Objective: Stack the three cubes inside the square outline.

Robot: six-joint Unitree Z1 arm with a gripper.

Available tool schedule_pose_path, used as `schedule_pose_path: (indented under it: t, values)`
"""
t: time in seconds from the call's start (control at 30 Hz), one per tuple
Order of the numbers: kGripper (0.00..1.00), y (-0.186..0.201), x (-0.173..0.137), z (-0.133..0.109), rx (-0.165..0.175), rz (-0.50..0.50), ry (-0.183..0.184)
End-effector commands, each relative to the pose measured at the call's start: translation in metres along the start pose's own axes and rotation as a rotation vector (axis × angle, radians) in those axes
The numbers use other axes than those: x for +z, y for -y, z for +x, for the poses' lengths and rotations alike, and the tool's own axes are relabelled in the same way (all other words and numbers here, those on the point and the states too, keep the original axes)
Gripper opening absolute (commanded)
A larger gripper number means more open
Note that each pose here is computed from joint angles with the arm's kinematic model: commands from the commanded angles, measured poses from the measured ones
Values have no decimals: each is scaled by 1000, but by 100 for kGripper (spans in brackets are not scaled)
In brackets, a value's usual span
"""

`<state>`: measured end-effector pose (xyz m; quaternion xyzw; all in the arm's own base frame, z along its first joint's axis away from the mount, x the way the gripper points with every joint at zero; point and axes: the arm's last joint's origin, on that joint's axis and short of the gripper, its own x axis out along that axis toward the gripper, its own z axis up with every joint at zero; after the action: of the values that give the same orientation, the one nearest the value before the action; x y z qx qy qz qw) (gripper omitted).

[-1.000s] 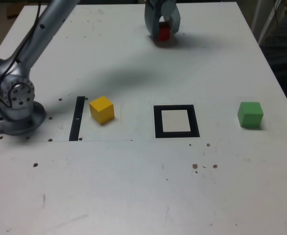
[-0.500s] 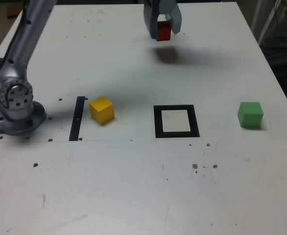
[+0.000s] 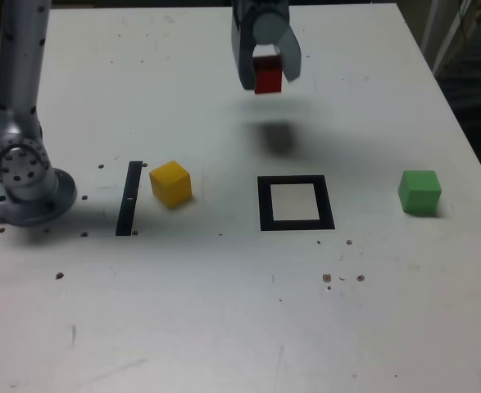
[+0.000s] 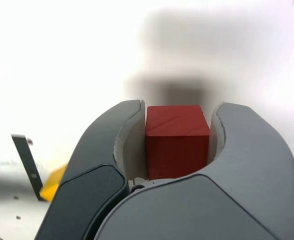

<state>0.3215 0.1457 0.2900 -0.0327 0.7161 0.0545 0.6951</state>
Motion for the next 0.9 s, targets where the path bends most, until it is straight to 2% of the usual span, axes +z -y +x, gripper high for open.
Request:
schedule_pose_path:
  t: [0.0, 0.53, 0.87]
  values:
    - [28, 11, -2, -3, 1, 11, 9]
    - [28, 112, -12, 6, 2, 107, 17]
    - [28, 147, -16, 18, -23, 127, 42]
